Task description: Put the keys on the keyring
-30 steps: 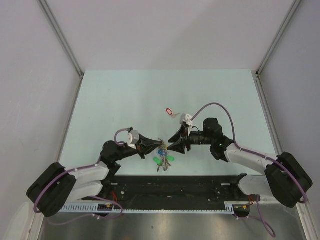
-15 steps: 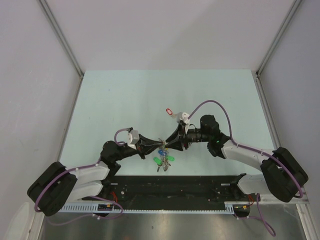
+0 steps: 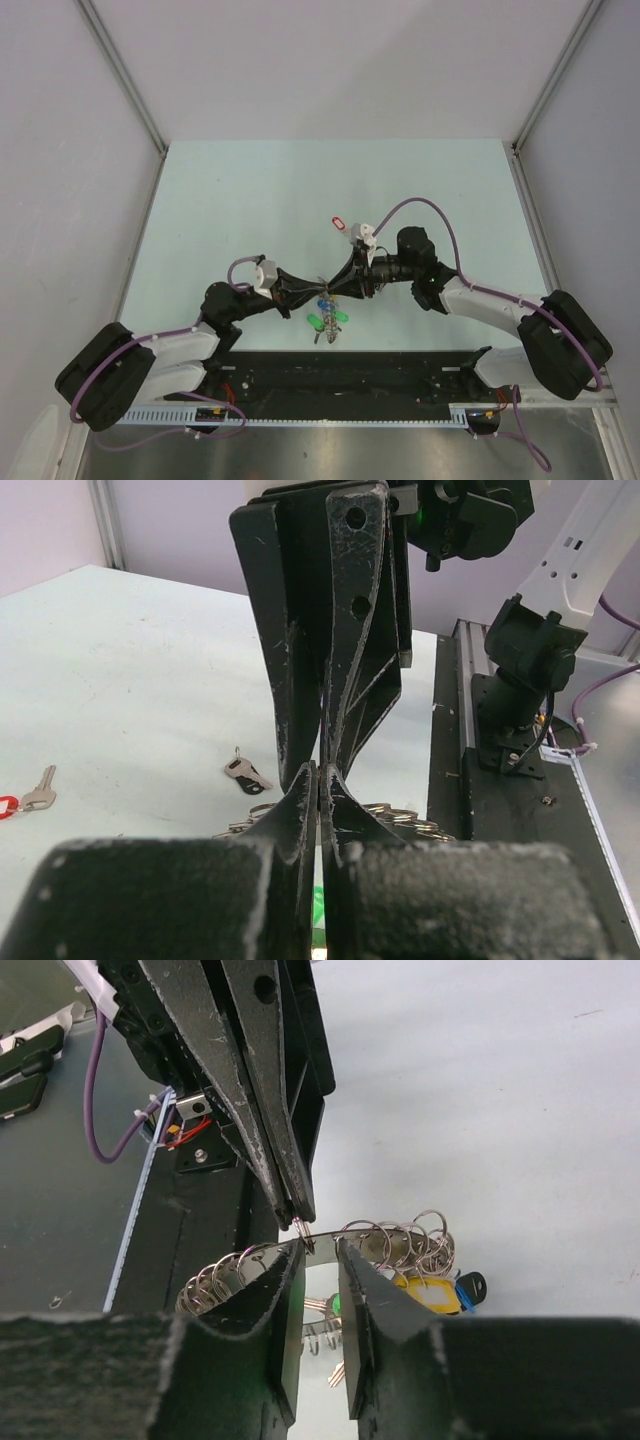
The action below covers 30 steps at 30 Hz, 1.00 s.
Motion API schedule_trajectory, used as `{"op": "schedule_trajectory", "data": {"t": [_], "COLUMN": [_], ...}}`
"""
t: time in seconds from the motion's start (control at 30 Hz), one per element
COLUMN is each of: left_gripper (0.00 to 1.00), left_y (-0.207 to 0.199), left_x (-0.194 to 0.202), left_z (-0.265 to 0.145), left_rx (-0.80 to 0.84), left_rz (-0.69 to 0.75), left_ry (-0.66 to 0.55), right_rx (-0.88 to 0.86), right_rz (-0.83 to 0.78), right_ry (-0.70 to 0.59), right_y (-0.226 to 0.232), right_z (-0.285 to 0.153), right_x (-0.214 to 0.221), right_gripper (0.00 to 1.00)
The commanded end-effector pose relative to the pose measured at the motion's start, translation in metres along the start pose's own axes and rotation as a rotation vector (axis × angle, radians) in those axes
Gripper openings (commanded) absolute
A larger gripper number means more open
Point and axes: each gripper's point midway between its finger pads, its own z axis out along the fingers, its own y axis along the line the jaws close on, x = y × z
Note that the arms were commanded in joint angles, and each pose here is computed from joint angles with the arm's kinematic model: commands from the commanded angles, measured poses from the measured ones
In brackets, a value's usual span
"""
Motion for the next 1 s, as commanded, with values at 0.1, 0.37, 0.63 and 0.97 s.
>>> {"op": "schedule_trajectory", "data": {"t": [0.1,0.37,0.63,0.97], "left_gripper": [0.00,0.13,0.57,0.85], "left_y": [-0.005,0.000,0.027,0.046], "left_x": [-0.026,-0.027,-0.062,-0.097], "left_z": [0.003,0.005,0.019,0.015], "left_rx": [0.030,0.003,-0.172,-0.261], "left_rz": [0.055,0.017,-0.123,0.084], "left_ry": [-0.089,-0.084,-0.049,0.354], "right_rx": [-0.041,0.041,0.181,0.212], "right_rz": [-0.066,-0.077,-0.024,-0.097], "right_ry": [-0.018,0.084,0.252,0.389], "right_y": [0.004,-0.011,-0.042,-0.056], "right_z": [0.005,-0.014,-0.048,-0.057], "right_x": [-0.017,-0.029,-0.030,-0.053], "right_gripper": [0.03,0.00,0.00,0.00]}}
